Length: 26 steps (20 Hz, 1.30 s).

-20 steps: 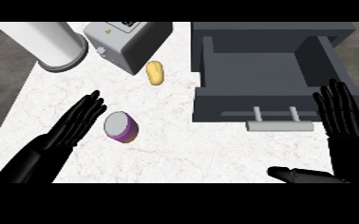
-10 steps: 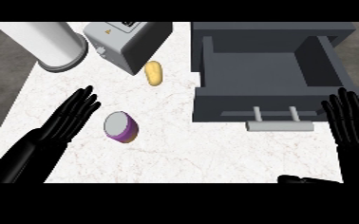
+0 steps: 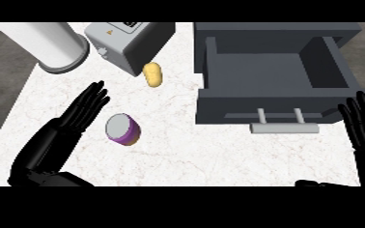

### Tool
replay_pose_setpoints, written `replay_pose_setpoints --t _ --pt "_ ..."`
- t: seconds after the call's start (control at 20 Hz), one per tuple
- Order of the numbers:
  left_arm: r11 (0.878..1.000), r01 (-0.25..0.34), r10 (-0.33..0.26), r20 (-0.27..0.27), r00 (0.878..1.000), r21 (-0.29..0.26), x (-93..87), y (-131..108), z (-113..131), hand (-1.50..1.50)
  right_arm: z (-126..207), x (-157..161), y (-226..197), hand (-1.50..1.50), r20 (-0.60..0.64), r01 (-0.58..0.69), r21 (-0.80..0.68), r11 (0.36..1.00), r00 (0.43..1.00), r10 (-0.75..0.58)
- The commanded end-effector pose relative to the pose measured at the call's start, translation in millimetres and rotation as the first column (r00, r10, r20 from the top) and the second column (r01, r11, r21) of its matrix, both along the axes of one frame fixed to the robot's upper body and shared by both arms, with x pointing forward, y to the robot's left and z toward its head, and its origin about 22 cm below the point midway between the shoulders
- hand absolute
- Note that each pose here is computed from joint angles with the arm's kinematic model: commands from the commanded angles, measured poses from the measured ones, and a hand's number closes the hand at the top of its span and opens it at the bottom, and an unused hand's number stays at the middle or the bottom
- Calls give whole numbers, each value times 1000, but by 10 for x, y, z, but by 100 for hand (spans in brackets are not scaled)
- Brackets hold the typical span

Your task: Pick up the can, place it into the drawer and close the drawer

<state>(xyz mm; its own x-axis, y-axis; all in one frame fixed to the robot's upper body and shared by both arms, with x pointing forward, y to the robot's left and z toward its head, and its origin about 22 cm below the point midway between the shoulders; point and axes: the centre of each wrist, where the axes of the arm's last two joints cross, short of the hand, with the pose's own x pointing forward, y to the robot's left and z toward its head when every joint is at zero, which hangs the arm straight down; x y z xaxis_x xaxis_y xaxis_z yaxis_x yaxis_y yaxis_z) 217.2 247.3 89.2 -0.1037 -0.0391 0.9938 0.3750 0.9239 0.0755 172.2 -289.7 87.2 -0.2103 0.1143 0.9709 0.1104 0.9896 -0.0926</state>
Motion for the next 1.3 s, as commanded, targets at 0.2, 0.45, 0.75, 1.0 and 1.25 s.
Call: replay_pose_setpoints --t 0.2,0.45,0.75,1.0,1.25 --pt "999 -28 28 25 999 23 6 -64 -268 -150 26 -293 -105 -150 7 19 -9 1000 1000 -19" --pt "999 -41 41 1 999 13 241 -22 -660 -150 -216 -69 -34 -150 5 -11 -21 1000 1000 11" --pt "997 -67 68 -30 997 34 269 160 -667 -150 -144 -90 -63 -150 -4 -4 -12 1000 1000 4" --pt "995 -88 89 -30 996 42 283 222 -1007 -150 -262 -63 -154 -150 -20 -4 -21 1000 1000 4" --pt "995 -87 89 -36 995 42 299 421 -1168 -150 -401 9 -56 -150 -7 -8 -20 1000 1000 8"
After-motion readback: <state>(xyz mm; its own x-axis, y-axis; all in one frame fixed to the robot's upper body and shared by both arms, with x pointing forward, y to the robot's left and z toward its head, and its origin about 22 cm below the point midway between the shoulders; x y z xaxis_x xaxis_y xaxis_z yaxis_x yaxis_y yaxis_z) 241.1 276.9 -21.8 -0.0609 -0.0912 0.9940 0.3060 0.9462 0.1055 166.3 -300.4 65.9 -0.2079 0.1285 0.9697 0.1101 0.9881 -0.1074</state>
